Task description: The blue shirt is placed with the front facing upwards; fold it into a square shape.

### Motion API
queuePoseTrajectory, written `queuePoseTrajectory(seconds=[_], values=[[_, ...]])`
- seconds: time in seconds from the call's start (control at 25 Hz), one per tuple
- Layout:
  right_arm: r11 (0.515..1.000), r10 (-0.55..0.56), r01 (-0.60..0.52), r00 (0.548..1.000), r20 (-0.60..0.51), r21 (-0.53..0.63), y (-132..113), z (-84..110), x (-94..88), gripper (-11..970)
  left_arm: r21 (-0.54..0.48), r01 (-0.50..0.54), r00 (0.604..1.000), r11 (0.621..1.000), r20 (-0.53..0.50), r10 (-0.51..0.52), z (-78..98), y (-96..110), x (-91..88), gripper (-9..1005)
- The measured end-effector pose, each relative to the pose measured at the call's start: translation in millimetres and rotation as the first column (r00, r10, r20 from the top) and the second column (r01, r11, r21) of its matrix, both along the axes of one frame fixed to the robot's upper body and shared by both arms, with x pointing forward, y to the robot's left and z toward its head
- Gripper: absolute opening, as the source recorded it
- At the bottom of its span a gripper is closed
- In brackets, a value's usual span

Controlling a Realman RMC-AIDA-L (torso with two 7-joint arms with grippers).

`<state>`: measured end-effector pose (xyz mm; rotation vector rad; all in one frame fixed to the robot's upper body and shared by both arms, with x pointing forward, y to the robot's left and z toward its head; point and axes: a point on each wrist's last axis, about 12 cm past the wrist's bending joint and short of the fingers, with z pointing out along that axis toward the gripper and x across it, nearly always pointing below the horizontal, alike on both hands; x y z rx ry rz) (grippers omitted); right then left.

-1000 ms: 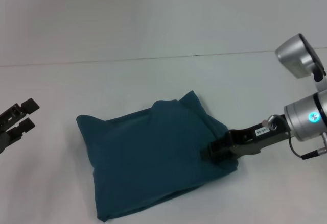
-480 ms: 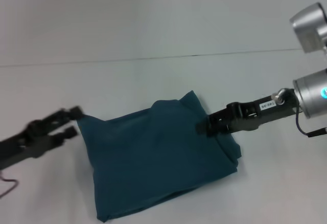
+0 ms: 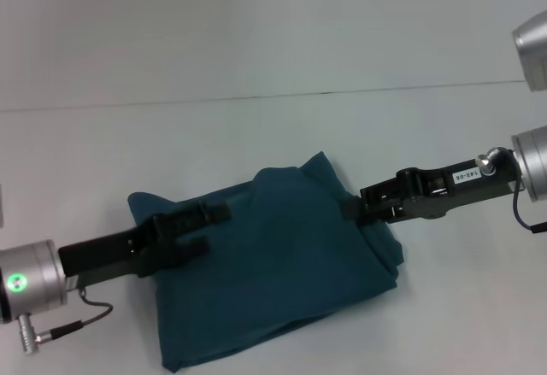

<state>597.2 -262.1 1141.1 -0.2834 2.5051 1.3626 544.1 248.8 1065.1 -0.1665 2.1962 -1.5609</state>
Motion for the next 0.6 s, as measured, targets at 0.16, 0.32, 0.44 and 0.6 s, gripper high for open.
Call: queuePoseTrajectory(seconds=[0.16, 0.32, 0.44, 0.6], values=[[1.000, -0.010, 0.010, 1.000, 0.000, 0.006, -3, -0.4, -0.8, 463, 0.085, -0.065, 0.997, 0.994, -0.042, 0.068, -11.6, 1, 6.6, 949], [1.000, -0.013, 0.013, 1.000, -0.001, 0.007, -4, -1.0, -1.4, 464, 0.120, -0.118, 0.991, 0.986, -0.048, 0.124, -18.2, 3, 10.4, 949], [1.000, -0.013, 0.013, 1.000, -0.002, 0.007, -5, -1.2, -1.8, 464, 0.121, -0.132, 0.990, 0.984, -0.042, 0.138, -18.4, 4, 11.4, 949], [1.000, -0.009, 0.009, 1.000, -0.003, 0.010, -5, -0.7, -2.2, 464, 0.049, -0.115, 0.993, 0.992, -0.014, 0.116, -7.5, 10, 7.8, 949]])
